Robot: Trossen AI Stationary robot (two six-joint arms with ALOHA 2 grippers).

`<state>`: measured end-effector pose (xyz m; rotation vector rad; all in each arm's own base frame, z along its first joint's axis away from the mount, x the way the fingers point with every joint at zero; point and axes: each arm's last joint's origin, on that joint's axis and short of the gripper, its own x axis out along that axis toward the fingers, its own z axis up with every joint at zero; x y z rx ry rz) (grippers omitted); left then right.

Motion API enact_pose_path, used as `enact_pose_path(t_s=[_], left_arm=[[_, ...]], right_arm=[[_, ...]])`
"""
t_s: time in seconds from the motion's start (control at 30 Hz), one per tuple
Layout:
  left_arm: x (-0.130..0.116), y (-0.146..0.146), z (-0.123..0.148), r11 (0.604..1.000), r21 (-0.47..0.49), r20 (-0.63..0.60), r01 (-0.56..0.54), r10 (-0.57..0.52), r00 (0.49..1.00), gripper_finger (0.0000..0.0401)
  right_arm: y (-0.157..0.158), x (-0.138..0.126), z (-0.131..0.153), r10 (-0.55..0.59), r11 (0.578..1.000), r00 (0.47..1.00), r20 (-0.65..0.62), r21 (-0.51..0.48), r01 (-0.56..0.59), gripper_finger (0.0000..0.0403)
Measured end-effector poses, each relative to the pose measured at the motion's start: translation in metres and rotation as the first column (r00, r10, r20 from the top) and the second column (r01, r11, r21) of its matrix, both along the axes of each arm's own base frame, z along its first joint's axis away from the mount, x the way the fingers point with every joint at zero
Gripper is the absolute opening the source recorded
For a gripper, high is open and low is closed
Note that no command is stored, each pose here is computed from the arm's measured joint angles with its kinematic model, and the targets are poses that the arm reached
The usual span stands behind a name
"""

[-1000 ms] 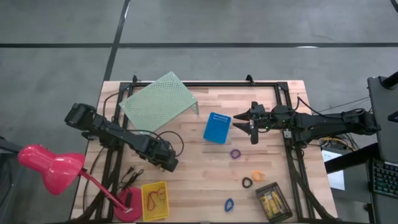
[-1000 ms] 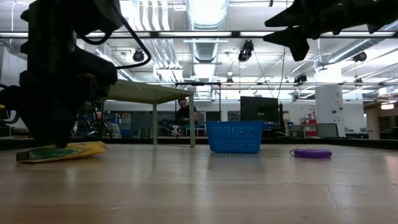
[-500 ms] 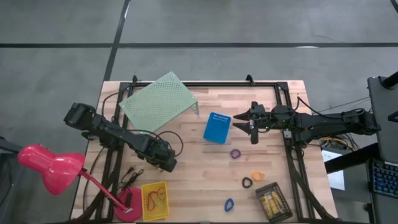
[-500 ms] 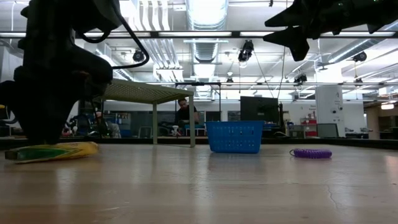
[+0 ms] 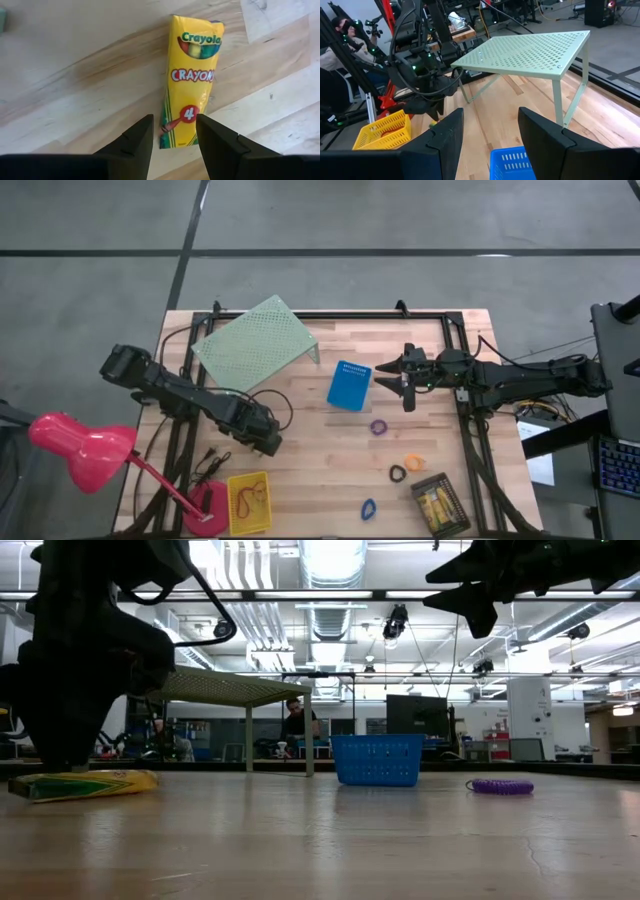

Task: Pick & Place Office Desk Supplies
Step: Put the crayon into the black basket

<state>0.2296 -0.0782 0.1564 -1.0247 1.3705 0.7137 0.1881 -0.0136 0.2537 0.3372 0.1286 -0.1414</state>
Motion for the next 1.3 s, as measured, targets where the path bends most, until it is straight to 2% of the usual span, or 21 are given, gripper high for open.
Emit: enact_pose_path(t_s=[1.3], left_arm=[[0.005,-0.002,-0.014,1.0,0.01,0.016,0.007,-0.007,1.0,0.0151]], right_arm=[[0.0,0.0,0.0,0.0,1.0,1.0,0.0,0.0,0.0,0.0183]])
